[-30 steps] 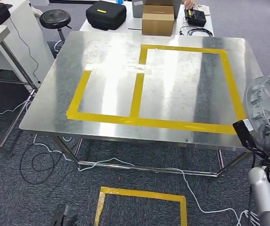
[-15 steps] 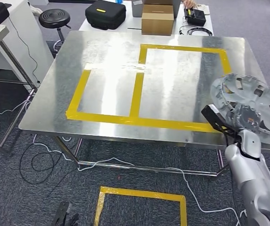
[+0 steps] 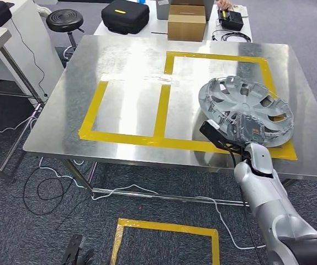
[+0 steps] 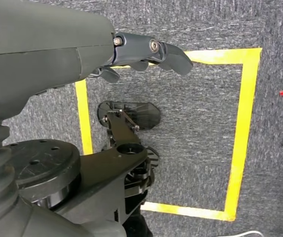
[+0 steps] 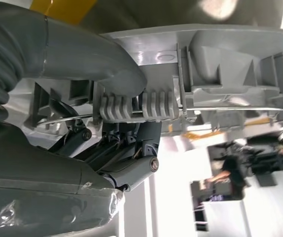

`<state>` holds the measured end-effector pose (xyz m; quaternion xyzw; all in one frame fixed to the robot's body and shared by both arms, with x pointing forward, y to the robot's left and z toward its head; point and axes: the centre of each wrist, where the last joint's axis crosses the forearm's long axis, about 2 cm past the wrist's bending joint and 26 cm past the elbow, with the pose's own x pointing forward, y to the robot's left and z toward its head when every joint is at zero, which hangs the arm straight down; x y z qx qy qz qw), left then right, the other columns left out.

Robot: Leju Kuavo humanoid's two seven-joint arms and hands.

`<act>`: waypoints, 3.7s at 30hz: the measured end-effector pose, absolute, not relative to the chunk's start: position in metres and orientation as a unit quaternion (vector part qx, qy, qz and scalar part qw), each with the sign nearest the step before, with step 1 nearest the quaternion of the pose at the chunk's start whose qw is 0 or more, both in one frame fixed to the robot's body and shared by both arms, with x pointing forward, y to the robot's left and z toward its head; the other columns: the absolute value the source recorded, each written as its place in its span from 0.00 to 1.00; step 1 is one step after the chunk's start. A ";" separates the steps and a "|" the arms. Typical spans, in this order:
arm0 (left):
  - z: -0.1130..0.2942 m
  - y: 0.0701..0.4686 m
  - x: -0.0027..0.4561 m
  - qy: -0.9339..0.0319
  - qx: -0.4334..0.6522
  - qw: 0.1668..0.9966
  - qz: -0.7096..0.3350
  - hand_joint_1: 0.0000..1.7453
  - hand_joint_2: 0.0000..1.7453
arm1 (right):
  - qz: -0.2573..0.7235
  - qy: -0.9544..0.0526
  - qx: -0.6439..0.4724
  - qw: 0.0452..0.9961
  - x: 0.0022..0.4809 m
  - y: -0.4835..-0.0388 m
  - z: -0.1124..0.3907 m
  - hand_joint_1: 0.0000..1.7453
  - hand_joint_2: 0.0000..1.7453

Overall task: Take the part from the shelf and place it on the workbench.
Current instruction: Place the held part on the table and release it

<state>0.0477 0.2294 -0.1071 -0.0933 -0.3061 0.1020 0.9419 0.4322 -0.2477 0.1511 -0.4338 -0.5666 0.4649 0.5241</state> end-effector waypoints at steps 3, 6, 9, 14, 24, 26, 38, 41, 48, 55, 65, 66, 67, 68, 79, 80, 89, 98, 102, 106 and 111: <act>-0.107 0.229 0.050 -0.307 -0.097 0.942 0.098 0.00 1.00 | 0.502 -0.566 -0.396 0.521 0.432 -0.221 0.154 1.00 1.00; -0.106 0.229 0.054 -0.307 -0.099 0.942 0.092 0.00 1.00 | 0.535 -0.557 -0.368 0.518 0.427 -0.187 0.155 1.00 1.00; -0.106 0.229 0.053 -0.305 -0.099 0.943 0.091 0.00 1.00 | 0.557 -0.553 -0.355 0.509 0.424 -0.166 0.156 1.00 1.00; -0.106 0.229 0.052 -0.304 -0.099 0.943 0.092 0.00 1.00 | 0.570 -0.549 -0.350 0.501 0.422 -0.155 0.158 1.00 1.00; -0.107 0.229 0.046 -0.297 -0.094 0.944 0.105 0.00 1.00 | 0.637 -0.472 -0.374 0.482 0.417 -0.146 0.149 1.00 1.00; -0.107 0.229 0.045 -0.296 -0.095 0.945 0.105 0.00 1.00 | 0.649 -0.466 -0.373 0.471 0.416 -0.145 0.149 1.00 1.00; -0.108 0.230 0.044 -0.293 -0.093 0.946 0.107 0.00 1.00 | 0.646 -0.420 -0.422 0.478 0.416 -0.145 0.147 1.00 1.00; -0.108 0.230 0.043 -0.290 -0.089 0.947 0.108 0.00 1.00 | 0.629 -0.391 -0.455 0.494 0.418 -0.155 0.145 1.00 1.00; -0.108 0.230 0.041 -0.286 -0.087 0.948 0.114 0.00 1.00 | 0.603 -0.334 -0.507 0.518 0.427 -0.195 0.140 1.00 1.00; -0.108 0.230 0.041 -0.285 -0.086 0.948 0.114 0.00 1.00 | 0.588 -0.312 -0.525 0.530 0.430 -0.219 0.138 1.00 1.00; -0.108 0.230 0.040 -0.284 -0.085 0.948 0.115 0.00 1.00 | 0.579 -0.308 -0.529 0.539 0.430 -0.231 0.135 1.00 1.00; -0.108 0.230 0.040 -0.284 -0.084 0.948 0.114 0.00 1.00 | 0.578 -0.308 -0.529 0.539 0.429 -0.232 0.134 1.00 1.00; -0.108 0.230 0.040 -0.283 -0.084 0.949 0.114 0.00 1.00 | 0.577 -0.309 -0.530 0.539 0.429 -0.233 0.134 1.00 1.00; -0.108 0.230 0.040 -0.282 -0.083 0.949 0.114 0.00 1.00 | 0.577 -0.310 -0.530 0.539 0.429 -0.234 0.133 1.00 1.00; -0.108 0.229 0.040 -0.253 -0.074 0.957 0.120 0.00 1.00 | 0.576 -0.307 -0.533 0.538 0.426 -0.240 0.127 0.00 0.00; -0.108 0.229 0.040 -0.255 -0.075 0.956 0.120 0.00 1.00 | 0.577 -0.306 -0.533 0.538 0.425 -0.241 0.126 0.00 0.00; -0.108 0.225 0.040 -0.265 -0.080 0.954 0.120 0.00 1.00 | 0.576 -0.300 -0.537 0.538 0.421 -0.248 0.119 0.00 0.00; -0.107 0.221 0.040 -0.266 -0.087 0.953 0.118 0.00 1.00 | 0.564 -0.316 -0.552 0.527 0.423 -0.255 0.122 0.00 0.00; -0.107 0.221 0.040 -0.270 -0.089 0.952 0.116 0.00 1.00 | 0.544 -0.349 -0.571 0.506 0.434 -0.265 0.137 0.00 0.00; -0.107 0.220 0.040 -0.275 -0.090 0.950 0.117 0.00 1.00 | 0.516 -0.403 -0.598 0.462 0.447 -0.275 0.163 0.00 0.00; -0.107 0.219 0.040 -0.280 -0.091 0.948 0.117 0.00 1.00 | 0.459 -0.478 -0.614 0.429 0.463 -0.282 0.204 0.00 0.00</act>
